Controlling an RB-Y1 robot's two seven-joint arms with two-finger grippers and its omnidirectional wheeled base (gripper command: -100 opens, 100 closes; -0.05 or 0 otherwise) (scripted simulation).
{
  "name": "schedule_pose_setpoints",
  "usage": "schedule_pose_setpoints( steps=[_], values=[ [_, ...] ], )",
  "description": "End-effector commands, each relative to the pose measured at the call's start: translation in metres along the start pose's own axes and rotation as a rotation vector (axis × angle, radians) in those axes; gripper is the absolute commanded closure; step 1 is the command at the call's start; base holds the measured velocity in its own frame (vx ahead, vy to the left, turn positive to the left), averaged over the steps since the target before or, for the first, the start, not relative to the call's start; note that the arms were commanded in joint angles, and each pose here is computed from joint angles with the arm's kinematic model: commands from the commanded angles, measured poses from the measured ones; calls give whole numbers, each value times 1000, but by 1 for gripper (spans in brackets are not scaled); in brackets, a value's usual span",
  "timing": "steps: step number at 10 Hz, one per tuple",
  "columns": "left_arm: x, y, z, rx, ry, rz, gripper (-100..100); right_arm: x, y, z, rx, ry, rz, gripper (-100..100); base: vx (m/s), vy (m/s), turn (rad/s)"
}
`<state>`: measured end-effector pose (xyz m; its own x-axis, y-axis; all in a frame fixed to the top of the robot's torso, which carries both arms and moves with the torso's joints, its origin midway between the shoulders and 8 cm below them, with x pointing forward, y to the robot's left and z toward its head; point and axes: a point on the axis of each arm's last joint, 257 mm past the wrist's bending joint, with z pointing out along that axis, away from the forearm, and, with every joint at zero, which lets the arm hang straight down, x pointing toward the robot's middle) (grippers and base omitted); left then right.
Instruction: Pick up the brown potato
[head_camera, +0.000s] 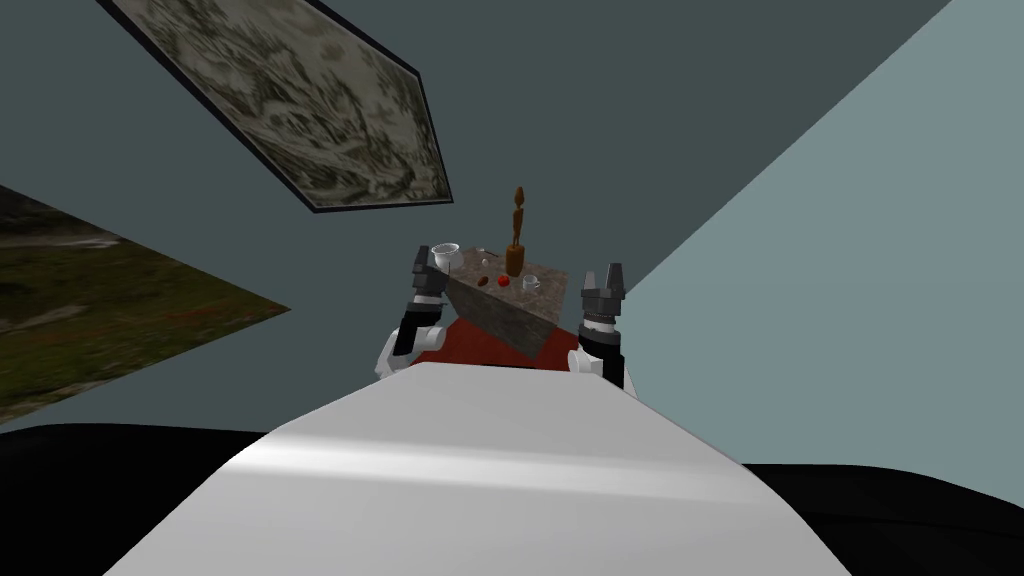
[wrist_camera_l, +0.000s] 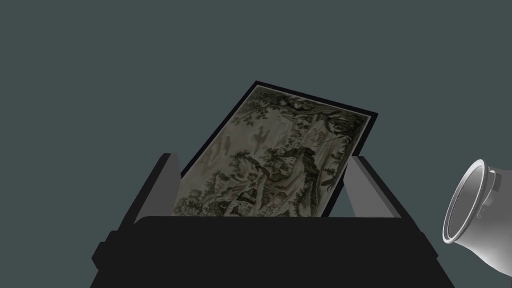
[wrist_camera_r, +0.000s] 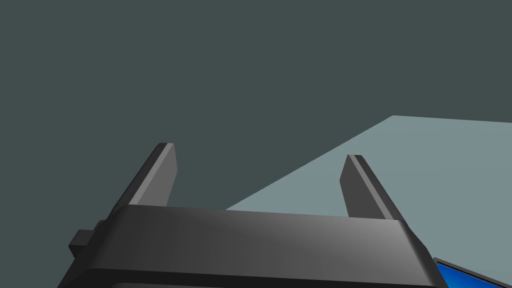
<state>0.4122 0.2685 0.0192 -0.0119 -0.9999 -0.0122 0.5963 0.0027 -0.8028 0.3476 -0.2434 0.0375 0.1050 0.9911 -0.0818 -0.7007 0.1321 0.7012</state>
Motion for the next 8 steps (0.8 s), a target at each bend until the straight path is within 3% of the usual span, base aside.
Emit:
schedule_pose_setpoints(
  steps=[1,8],
  values=[
    [0,10,3,-35,0,-17,-100,0,0,0,0,0,0,0,-39,14,-22],
    [-8,35,32,-143,-13,-110,-100,0,0,0,0,0,0,0,-15,15,-43]
  ],
)
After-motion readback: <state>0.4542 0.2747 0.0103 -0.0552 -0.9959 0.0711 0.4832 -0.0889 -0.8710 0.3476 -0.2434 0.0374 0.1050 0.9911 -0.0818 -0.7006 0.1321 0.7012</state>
